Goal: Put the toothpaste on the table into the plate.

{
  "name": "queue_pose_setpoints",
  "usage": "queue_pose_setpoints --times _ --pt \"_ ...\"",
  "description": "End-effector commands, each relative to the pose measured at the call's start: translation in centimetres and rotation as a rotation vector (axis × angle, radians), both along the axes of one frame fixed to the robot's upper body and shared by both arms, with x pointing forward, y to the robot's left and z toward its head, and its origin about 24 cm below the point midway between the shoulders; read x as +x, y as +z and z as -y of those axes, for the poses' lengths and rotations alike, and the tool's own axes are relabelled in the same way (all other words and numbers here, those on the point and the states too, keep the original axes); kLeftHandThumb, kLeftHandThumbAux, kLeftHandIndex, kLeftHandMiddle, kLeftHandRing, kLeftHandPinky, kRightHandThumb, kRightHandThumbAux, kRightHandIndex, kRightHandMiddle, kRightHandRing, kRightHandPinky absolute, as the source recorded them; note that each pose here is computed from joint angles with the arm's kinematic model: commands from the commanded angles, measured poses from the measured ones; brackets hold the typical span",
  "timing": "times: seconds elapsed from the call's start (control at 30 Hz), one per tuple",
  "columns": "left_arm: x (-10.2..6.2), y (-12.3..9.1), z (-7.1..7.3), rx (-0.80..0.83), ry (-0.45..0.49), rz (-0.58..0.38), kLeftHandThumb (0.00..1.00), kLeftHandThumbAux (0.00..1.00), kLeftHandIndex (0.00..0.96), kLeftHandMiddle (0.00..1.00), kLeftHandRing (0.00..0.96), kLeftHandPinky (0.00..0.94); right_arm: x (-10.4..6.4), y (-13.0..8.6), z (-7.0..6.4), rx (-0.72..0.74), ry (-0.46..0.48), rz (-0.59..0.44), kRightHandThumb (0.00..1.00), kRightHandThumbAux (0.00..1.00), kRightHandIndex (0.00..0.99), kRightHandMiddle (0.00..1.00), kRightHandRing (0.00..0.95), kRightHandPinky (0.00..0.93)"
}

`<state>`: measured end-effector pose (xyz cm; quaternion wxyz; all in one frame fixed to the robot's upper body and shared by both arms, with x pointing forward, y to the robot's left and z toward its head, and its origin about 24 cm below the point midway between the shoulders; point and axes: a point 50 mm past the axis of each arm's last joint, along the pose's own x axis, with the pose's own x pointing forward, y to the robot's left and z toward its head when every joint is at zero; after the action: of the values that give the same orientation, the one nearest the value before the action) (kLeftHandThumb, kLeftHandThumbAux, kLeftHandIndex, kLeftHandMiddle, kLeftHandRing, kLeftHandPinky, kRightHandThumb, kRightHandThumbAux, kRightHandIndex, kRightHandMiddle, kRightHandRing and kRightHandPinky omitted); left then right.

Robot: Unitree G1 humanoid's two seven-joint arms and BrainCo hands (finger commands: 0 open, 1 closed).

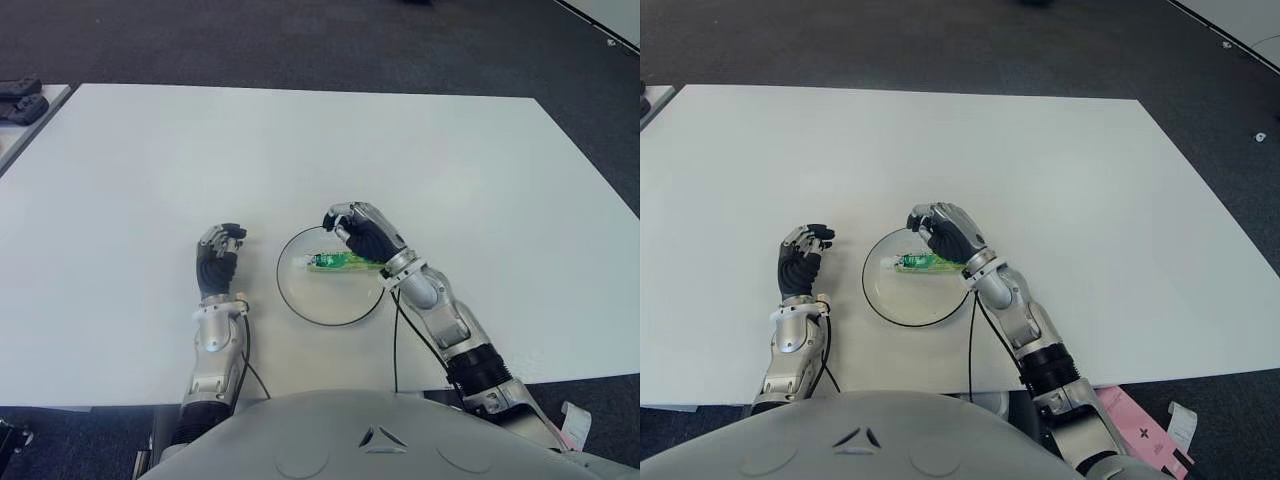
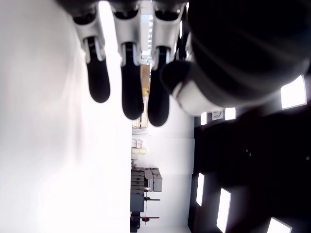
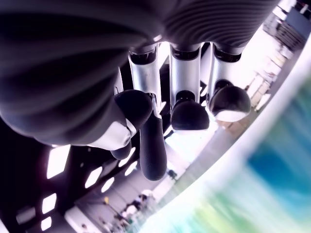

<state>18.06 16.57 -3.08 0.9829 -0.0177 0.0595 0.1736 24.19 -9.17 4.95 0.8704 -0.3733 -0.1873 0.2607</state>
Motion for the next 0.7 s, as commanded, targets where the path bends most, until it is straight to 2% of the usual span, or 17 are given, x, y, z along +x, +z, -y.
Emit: queue_pose_setpoints --times 0.03,0.13,0.37,0.5,0.57,0.63,0.7 --pt "-1.0 -1.5 1.3 -0.066 0.028 -0.095 0.711 0.723 0.422 0.454 0.41 0.372 0.1 -0.5 -0.3 -0.051 0.019 0.002 0.849 0.67 0.438 0.535 0.841 0.849" --pt "-1.1 -1.5 1.3 -0.067 0.023 -0.09 0.711 0.723 0.422 0.451 0.408 0.37 0.0 -1.0 -0.7 -0.091 0.044 -0.003 0.848 0.67 0.428 0.577 0.836 0.84" --pt "-1.2 -1.5 1.2 -0.061 0.017 -0.086 0.711 0.723 0.421 0.449 0.403 0.36 0.0 -1.7 -0.8 -0.115 0.046 -0.008 0.845 0.672 0.42 0.593 0.833 0.833" --pt "-1.3 -1.6 1.1 -0.057 0.011 -0.083 0.709 0.723 0.421 0.449 0.403 0.369 -0.2 -2.1 -0.7 -0.076 0.033 -0.043 0.84 0.674 0.41 0.581 0.787 0.766" --pt "-1.3 -1.6 1.1 -0.059 0.013 -0.085 0.709 0.724 0.421 0.448 0.4 0.363 -0.3 -2.2 -0.7 -0.049 0.026 -0.056 0.838 0.675 0.404 0.573 0.735 0.691" --pt "-1.3 -1.6 1.0 -0.06 0.015 -0.086 0.71 0.723 0.421 0.447 0.397 0.359 -0.3 -2.3 -0.6 -0.033 0.024 -0.06 0.832 0.679 0.389 0.554 0.63 0.58" --pt "-1.3 -1.6 1.1 -0.06 0.014 -0.084 0.71 0.723 0.422 0.447 0.397 0.363 -0.3 -2.3 -0.5 -0.027 0.025 -0.059 0.764 0.695 0.401 0.536 0.564 0.519"
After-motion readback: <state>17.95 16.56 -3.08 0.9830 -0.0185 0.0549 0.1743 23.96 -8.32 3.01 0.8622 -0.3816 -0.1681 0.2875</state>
